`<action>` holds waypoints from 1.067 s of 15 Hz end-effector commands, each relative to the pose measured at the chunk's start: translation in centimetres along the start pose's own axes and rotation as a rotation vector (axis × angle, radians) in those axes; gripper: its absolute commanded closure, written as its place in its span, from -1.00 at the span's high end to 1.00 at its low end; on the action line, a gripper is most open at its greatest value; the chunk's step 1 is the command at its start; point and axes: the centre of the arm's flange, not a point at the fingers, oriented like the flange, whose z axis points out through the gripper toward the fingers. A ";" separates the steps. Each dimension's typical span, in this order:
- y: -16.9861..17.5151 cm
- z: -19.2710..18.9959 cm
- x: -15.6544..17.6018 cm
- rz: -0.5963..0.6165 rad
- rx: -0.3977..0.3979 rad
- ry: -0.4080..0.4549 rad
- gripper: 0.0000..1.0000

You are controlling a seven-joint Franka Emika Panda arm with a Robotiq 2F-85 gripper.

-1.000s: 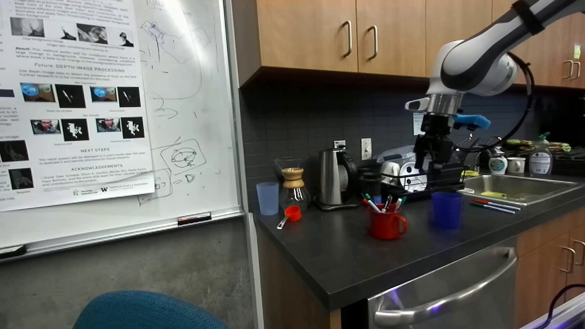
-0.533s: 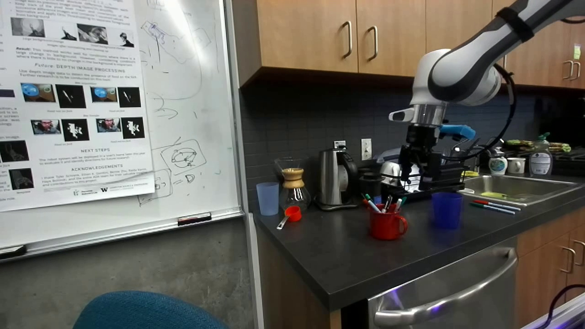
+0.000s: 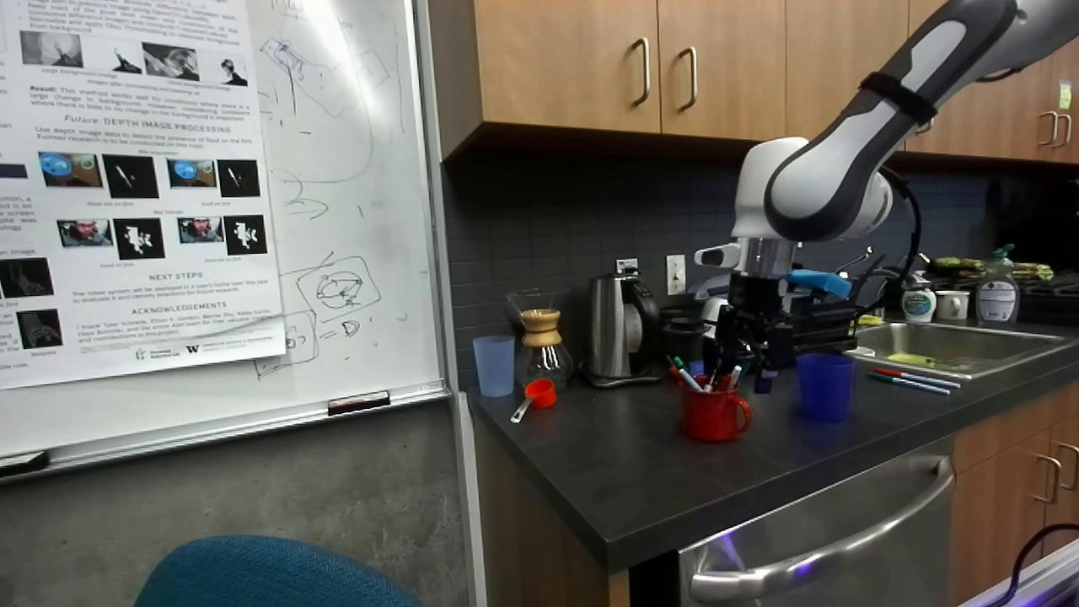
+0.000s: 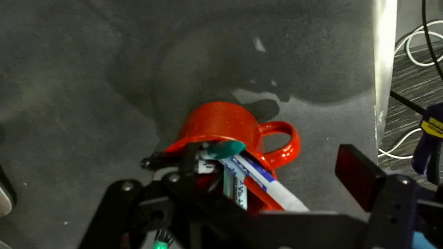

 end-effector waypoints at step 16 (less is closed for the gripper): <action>-0.6 1.5 1.5 -0.028 -0.037 -0.003 0.07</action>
